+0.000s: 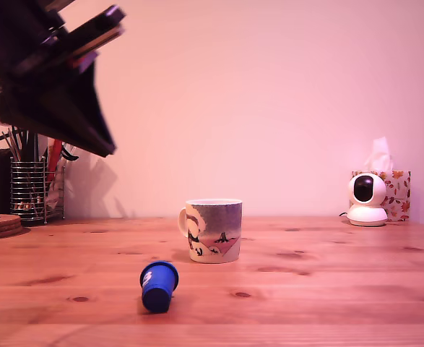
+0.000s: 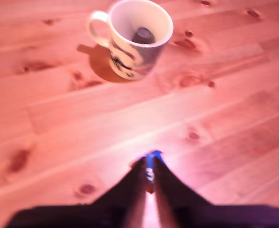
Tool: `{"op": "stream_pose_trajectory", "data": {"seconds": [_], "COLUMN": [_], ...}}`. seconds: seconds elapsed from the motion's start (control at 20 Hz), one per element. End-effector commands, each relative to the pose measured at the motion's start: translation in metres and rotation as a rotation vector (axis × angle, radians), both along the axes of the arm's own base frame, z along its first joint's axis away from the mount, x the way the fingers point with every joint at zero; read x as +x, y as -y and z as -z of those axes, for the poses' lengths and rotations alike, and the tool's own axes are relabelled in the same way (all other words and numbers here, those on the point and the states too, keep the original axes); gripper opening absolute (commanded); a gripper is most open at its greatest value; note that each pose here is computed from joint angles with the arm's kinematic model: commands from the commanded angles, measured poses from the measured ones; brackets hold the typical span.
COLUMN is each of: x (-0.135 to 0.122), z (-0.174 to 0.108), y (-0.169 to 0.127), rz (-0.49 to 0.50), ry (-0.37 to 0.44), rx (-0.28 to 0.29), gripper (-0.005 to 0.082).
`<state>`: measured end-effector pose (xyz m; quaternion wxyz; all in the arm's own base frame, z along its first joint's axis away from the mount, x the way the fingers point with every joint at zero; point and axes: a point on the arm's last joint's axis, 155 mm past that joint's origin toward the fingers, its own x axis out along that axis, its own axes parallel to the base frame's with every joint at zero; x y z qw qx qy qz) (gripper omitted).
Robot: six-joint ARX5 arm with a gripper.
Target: Pick up the coffee capsules on the table and drop them inside the coffee cup
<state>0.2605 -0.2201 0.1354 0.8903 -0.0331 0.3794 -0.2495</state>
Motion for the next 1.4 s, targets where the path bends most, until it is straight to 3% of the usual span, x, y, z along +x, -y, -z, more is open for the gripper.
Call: {"op": "stream_pose_trajectory", "data": {"seconds": [0.0, 0.1, 0.15, 0.25, 0.45, 0.65, 1.35], "x": [-0.005, -0.008, -0.009, -0.012, -0.017, -0.02, -0.016], "z": [0.01, 0.013, 0.016, 0.021, 0.023, 0.029, 0.081], "y": [-0.001, -0.001, -0.003, -0.008, -0.006, -0.002, 0.037], "rz": [-0.018, -0.041, -0.047, -0.059, -0.109, -0.144, -0.115], "ry": [-0.028, -0.058, -0.072, -0.092, -0.13, -0.127, -0.175], "rx": [0.0, -0.012, -0.007, 0.014, -0.014, 0.006, 0.05], "gripper": [0.0254, 0.0463, 0.0493, 0.0493, 0.0493, 0.0493, 0.0504]}}
